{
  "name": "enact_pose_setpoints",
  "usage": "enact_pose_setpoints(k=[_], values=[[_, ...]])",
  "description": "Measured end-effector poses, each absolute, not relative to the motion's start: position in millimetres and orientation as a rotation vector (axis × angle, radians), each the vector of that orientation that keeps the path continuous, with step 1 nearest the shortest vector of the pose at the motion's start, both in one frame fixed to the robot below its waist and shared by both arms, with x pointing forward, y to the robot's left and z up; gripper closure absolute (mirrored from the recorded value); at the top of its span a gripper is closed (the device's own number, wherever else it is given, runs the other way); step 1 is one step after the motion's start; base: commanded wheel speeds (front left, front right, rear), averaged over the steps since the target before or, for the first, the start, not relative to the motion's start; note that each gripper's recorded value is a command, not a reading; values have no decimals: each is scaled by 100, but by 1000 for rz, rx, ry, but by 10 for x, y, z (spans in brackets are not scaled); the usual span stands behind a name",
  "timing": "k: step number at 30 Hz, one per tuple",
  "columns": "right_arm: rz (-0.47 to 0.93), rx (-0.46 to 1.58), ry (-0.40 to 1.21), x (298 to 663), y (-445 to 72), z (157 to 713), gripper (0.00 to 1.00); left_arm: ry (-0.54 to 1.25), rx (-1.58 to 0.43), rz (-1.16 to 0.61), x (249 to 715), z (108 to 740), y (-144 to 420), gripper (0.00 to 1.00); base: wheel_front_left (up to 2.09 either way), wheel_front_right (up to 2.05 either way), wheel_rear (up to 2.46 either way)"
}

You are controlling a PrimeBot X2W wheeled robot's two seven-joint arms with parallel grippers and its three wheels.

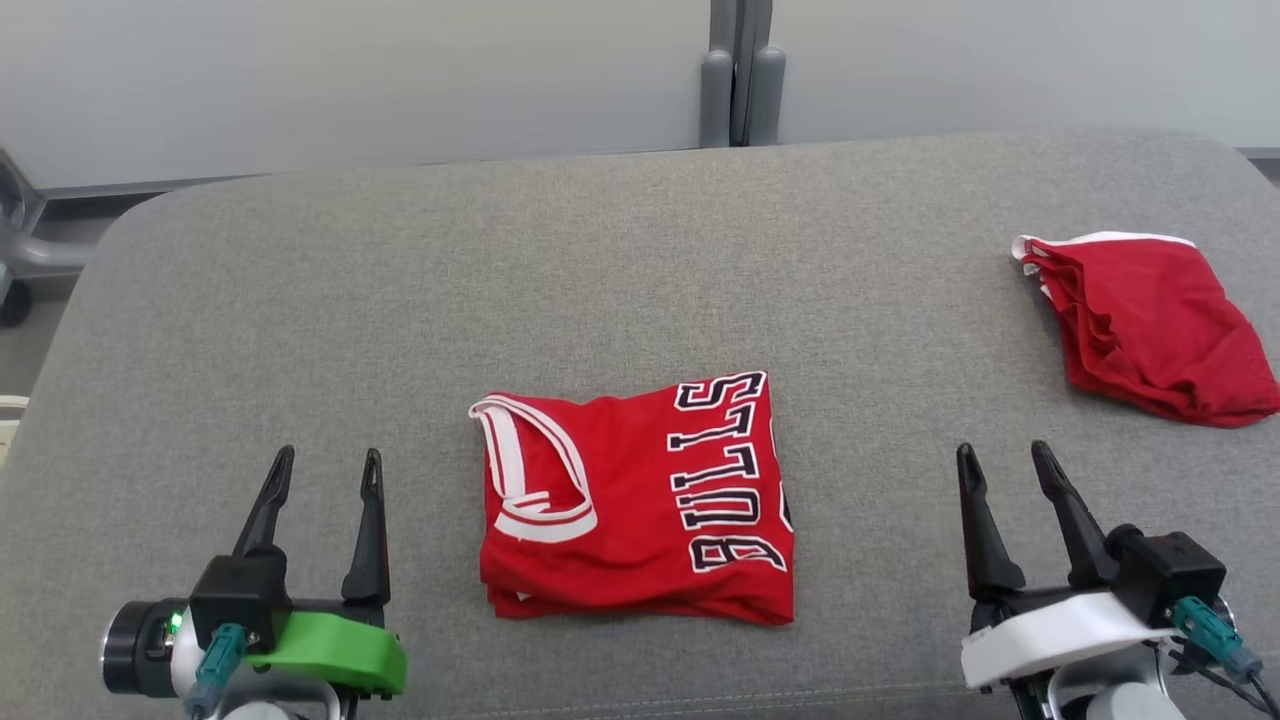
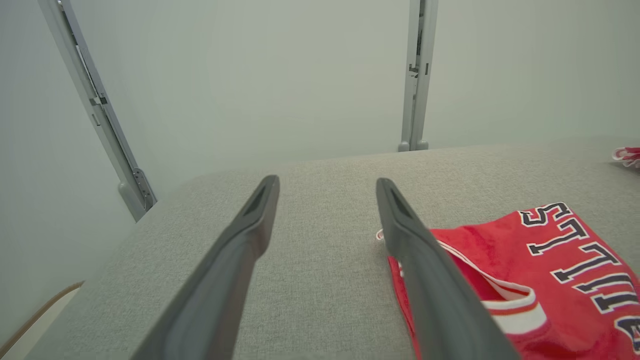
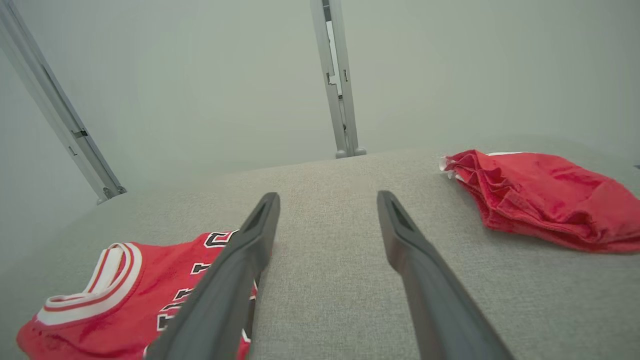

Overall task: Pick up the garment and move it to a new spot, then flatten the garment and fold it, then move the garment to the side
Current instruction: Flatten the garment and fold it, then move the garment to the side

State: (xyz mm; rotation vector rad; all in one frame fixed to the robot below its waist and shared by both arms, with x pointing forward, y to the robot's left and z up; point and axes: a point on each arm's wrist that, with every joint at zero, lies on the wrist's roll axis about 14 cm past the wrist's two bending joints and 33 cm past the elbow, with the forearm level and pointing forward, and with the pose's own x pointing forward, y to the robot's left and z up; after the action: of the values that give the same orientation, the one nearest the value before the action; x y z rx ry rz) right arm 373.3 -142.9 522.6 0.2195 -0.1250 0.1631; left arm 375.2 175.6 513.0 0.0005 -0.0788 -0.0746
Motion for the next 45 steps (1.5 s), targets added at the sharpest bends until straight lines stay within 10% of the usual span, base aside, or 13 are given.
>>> enact_pose_setpoints(k=[23, 45], values=[[142, 215, -89, 3604, -1508, 5177, 0, -61, 7, -60, 3608, 5104, 1786, 0, 0, 0, 0], [451, 183, 351, 4124, -627, 4161, 0, -39, -33, -21, 3752, 5013, 1881, 0, 0, 0, 0]])
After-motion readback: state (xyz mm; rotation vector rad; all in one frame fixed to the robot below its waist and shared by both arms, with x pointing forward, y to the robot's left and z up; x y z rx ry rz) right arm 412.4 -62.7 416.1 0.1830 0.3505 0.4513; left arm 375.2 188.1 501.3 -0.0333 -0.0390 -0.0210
